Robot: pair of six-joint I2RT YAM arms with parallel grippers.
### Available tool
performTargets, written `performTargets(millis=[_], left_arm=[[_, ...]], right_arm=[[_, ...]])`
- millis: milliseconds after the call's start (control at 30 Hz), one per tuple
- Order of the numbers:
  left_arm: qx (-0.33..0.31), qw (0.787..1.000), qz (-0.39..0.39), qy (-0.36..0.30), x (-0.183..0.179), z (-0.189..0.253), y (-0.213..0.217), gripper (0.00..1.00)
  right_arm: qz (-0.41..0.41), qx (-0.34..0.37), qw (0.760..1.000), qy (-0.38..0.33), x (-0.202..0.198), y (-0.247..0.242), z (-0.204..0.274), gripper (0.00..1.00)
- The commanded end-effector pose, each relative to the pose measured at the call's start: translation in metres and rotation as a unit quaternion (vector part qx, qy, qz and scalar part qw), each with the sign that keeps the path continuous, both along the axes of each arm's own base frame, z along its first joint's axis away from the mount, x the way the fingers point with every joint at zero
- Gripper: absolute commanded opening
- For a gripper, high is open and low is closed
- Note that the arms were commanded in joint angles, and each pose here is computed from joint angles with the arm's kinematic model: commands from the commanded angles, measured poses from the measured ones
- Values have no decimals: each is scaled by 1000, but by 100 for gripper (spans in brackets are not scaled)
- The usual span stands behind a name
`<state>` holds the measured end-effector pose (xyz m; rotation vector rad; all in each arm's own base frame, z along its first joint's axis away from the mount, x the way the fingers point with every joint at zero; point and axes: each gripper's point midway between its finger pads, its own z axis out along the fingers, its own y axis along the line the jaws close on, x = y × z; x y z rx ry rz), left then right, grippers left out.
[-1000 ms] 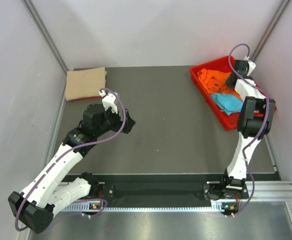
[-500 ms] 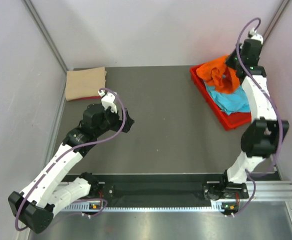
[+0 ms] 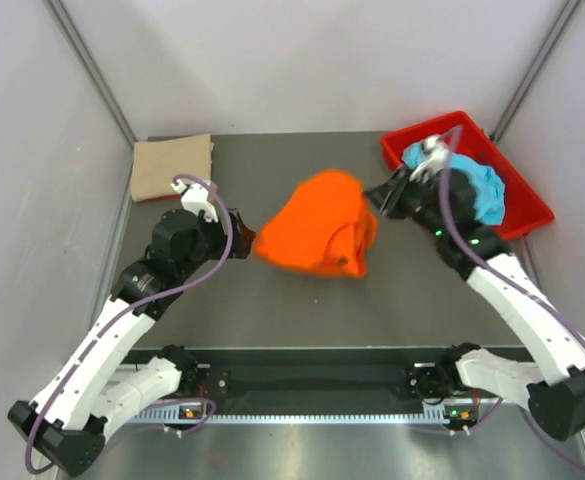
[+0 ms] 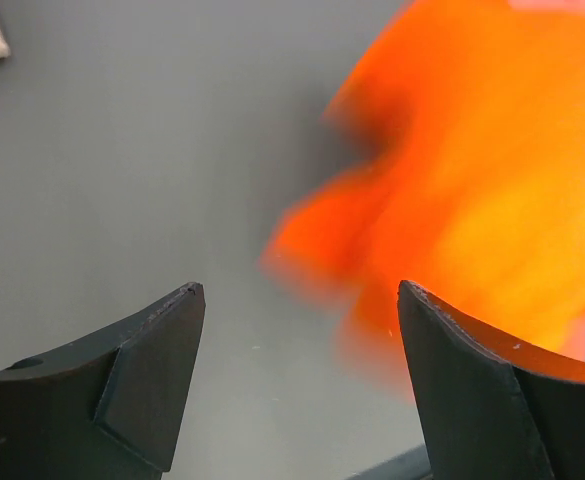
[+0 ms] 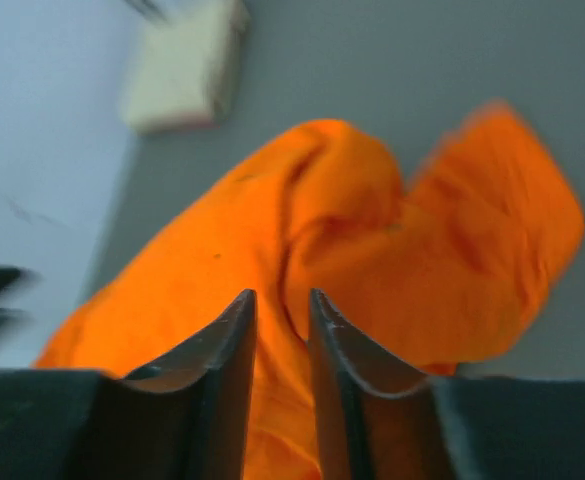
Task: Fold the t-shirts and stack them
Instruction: Move the tshirt to the center of the board
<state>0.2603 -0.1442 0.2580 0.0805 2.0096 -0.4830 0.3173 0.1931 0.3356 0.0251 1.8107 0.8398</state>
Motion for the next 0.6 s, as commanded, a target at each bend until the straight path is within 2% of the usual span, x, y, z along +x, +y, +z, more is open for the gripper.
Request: performTargets(millis=[0, 33, 67, 100, 233, 367, 567], left_arm=[[-57, 998, -3, -2, -15, 24, -4, 82], [-59, 998, -5, 6, -17, 18, -5, 83], [-64, 998, -5, 19, -19, 13, -6, 83], [-67, 997, -10, 29, -20, 8, -9, 83], [-88, 990, -38, 101, -25, -33, -30, 82], [-115, 976, -57, 177, -32, -80, -50, 77], [-87, 960, -23, 266, -47, -154, -52, 75]], right_arm=[[-2, -29, 991, 131, -12, 15, -112, 30], [-6, -46, 985, 169, -21, 11, -146, 37], [-4, -55, 981, 188, -26, 10, -163, 41], [-5, -64, 978, 198, -29, 7, -175, 50], [-58, -108, 965, 230, -38, -20, -209, 63], [-131, -148, 946, 256, -36, -50, -233, 60], [-133, -148, 949, 246, -14, -43, -247, 59]])
